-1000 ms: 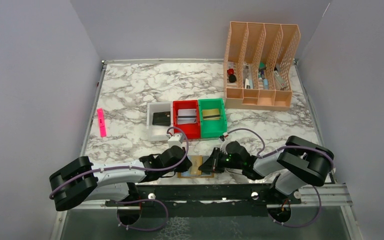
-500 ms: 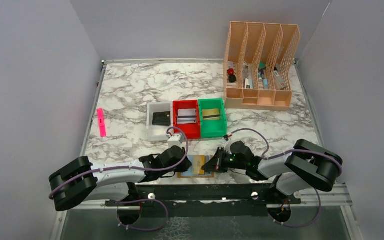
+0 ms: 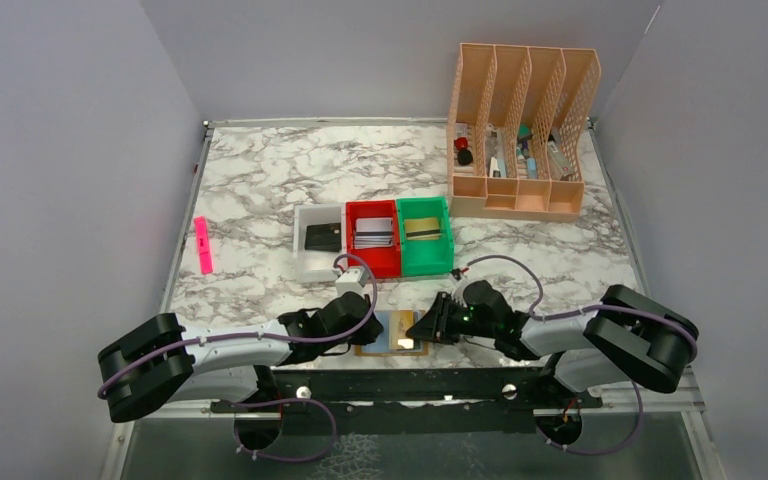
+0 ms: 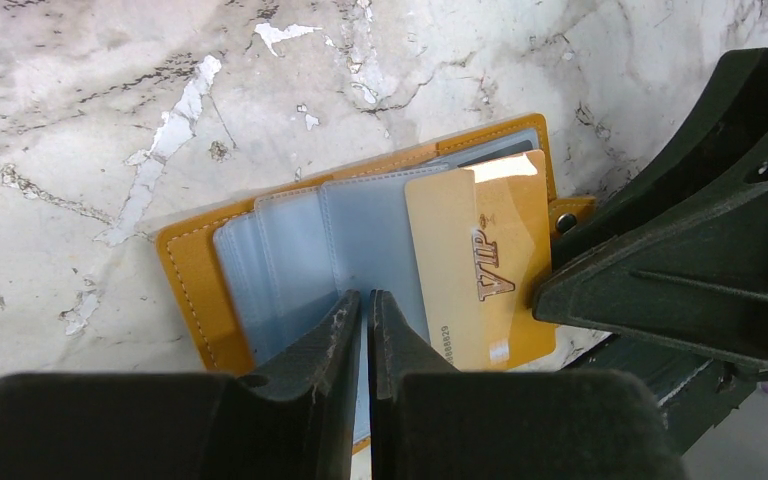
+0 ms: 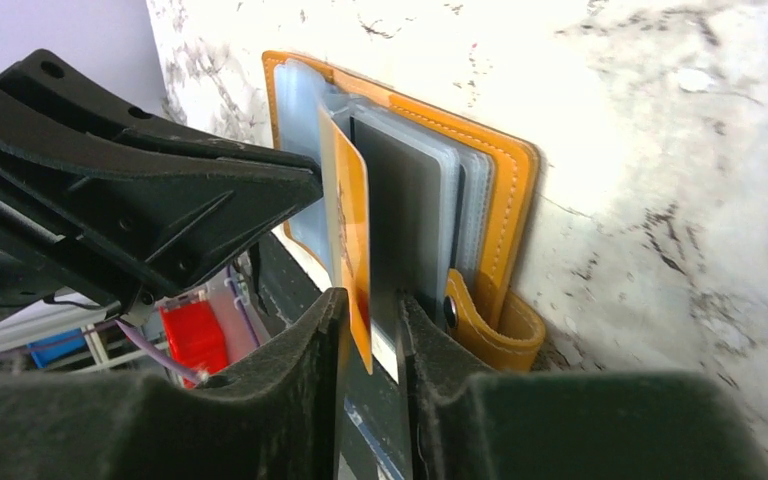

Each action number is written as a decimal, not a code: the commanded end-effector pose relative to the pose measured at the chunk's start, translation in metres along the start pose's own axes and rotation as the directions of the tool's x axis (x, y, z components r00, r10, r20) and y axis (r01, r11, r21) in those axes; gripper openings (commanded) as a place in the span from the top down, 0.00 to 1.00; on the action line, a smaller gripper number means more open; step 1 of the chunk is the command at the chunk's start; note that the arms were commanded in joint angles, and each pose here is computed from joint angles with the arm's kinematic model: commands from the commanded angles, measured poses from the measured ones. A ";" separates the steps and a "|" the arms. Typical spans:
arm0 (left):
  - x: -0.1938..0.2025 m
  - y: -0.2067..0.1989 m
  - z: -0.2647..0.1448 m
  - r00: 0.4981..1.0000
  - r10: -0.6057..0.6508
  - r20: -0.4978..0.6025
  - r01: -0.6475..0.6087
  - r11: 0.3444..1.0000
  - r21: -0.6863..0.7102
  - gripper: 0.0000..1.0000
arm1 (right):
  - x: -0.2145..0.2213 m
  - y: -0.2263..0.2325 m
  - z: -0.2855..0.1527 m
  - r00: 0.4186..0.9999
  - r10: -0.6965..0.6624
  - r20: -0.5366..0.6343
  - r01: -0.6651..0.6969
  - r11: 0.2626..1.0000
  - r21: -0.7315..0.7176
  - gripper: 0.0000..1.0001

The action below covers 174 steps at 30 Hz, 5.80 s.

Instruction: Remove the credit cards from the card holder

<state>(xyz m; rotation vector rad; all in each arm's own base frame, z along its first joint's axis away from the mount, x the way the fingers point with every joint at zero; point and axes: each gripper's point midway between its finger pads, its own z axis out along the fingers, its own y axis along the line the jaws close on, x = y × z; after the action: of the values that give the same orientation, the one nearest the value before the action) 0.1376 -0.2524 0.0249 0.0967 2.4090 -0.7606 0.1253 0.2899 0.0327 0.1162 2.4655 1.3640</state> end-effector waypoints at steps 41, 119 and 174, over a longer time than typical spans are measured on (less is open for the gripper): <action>-0.069 0.024 -0.042 0.972 0.169 0.163 -0.127 0.962 -0.240 0.20 | -0.173 0.077 -0.089 0.441 -0.784 0.438 0.597 0.620 0.509 0.99; -0.054 0.026 -0.057 0.982 0.026 0.189 -0.005 0.994 -0.111 0.18 | -0.231 0.085 -0.045 0.227 -0.963 0.145 0.744 0.268 0.612 0.46; -0.015 -0.044 -0.004 0.998 0.059 -0.029 -0.053 0.983 0.177 0.52 | -0.001 0.006 0.001 0.946 -0.277 -0.170 0.280 0.960 -0.011 0.70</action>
<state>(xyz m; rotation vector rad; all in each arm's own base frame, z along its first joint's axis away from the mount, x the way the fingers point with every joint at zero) 0.1348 -0.2719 0.0450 0.2259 2.3935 -0.8868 0.1200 0.2859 0.0344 -0.3604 2.5192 1.2824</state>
